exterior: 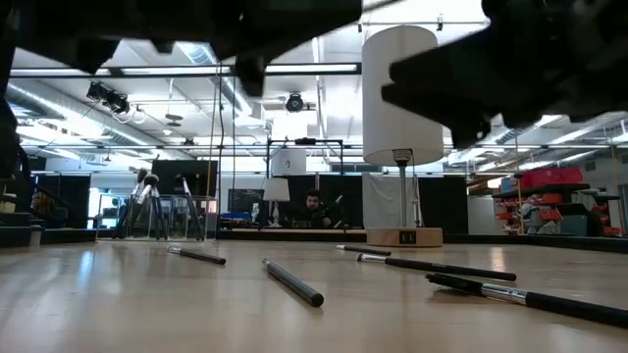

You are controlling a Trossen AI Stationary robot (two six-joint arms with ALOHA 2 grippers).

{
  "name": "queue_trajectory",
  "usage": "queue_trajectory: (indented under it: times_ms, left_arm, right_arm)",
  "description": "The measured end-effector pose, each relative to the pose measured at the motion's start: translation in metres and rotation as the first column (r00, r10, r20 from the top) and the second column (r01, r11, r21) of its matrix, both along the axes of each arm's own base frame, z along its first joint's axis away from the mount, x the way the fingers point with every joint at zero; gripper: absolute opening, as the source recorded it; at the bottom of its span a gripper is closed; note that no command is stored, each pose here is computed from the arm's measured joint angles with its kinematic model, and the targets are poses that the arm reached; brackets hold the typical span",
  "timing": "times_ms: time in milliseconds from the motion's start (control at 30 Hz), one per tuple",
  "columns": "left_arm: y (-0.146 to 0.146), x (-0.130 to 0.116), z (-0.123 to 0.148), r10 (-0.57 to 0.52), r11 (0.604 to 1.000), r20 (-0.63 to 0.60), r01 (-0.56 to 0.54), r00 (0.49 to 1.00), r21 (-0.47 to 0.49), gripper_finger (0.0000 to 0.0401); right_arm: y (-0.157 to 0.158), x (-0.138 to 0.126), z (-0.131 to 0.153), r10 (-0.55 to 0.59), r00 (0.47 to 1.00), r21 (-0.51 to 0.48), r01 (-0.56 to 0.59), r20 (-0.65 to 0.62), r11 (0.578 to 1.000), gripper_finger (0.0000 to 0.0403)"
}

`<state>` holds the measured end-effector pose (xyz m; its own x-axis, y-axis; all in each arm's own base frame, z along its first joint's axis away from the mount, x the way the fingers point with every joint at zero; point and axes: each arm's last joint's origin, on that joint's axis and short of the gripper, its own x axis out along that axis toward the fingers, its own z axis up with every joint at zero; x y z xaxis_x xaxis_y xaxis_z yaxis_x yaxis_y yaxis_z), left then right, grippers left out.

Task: Put items in baskets/containers
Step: Put the black eyeshadow brush into the transparent organizer

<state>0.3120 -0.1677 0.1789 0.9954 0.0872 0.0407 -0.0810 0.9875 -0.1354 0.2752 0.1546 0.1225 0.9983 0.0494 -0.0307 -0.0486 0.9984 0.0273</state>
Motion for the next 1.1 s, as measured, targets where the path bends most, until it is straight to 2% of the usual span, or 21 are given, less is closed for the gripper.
queue_trajectory:
  times_ms: [100, 267, 467, 933, 1100]
  left_arm:
    - [-0.003, 0.006, 0.009, -0.019, 0.999, 0.020, 0.018, 1.000, 0.046, 0.0016]
    - [-0.006, 0.010, 0.013, -0.024, 0.998, 0.009, 0.024, 1.000, 0.059, 0.0016]
    - [-0.008, 0.012, 0.016, -0.046, 0.997, 0.019, 0.045, 0.999, 0.055, 0.0016]
    - [-0.008, 0.012, 0.015, -0.048, 0.997, 0.005, 0.047, 0.999, 0.062, 0.0016]
    - [-0.008, 0.012, 0.014, -0.049, 0.997, 0.000, 0.049, 0.999, 0.062, 0.0016]
  right_arm:
    - [0.002, -0.001, 0.008, 0.004, 0.998, -0.025, -0.002, 0.059, 1.000, 0.0137]
    - [0.006, -0.007, 0.019, 0.027, 0.989, -0.036, -0.022, 0.145, 0.999, 0.0137]
    - [0.009, -0.004, 0.024, 0.025, 0.985, -0.037, -0.019, 0.170, 0.999, 0.0137]
    - [0.025, 0.000, 0.036, 0.056, 0.973, -0.132, -0.027, 0.224, 0.991, 0.0136]
    - [0.026, 0.000, 0.037, 0.053, 0.973, -0.131, -0.024, 0.226, 0.991, 0.0115]
